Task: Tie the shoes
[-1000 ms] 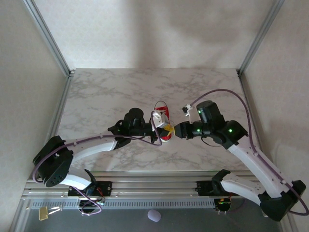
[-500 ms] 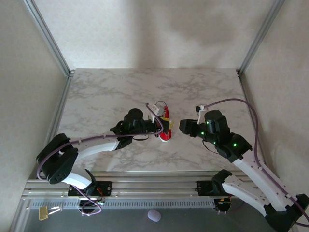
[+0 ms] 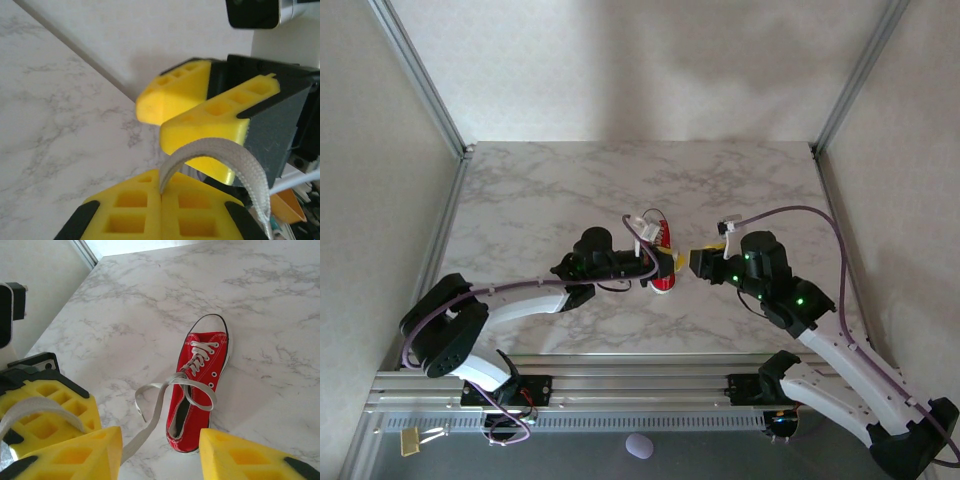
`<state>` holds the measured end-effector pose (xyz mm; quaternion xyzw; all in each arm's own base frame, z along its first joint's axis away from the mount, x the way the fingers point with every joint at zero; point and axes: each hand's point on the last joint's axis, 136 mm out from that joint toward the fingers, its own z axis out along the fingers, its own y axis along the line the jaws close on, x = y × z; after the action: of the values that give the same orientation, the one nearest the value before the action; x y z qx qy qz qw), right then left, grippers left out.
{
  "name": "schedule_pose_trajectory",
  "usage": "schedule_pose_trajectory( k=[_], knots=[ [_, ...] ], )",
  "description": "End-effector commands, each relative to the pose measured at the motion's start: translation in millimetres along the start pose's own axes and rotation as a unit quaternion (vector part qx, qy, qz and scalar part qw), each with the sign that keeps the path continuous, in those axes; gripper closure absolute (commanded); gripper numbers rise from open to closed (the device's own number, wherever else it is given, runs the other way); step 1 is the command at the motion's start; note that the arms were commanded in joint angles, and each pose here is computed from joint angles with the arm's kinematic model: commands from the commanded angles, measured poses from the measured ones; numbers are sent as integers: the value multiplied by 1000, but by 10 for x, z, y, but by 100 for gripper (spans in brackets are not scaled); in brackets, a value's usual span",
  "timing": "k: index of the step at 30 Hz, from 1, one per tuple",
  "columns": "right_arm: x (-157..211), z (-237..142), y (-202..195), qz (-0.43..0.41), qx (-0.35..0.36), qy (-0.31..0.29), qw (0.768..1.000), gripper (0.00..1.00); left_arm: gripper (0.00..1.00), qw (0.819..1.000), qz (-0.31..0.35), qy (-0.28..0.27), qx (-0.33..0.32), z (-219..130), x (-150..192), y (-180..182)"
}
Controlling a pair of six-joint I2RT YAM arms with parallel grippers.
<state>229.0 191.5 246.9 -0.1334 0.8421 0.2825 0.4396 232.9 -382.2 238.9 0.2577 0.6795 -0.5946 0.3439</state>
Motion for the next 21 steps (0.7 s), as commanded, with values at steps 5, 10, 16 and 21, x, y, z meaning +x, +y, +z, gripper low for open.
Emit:
schedule_pose_trajectory(
  k=[5,10,16,21],
  knots=[
    [-103,19,301,-34,-79,-15,996,52,100,998,32,15,54,-26,30,-242],
    [-95,61,448,-35,-121,-5,992,52,100,998,34,19,57,-32,59,-247],
    [-113,59,570,-36,-155,-3,987,52,100,997,36,23,62,-42,83,-268],
    [-61,69,643,-39,-176,16,984,52,100,996,48,25,68,-59,86,-301]
  ],
)
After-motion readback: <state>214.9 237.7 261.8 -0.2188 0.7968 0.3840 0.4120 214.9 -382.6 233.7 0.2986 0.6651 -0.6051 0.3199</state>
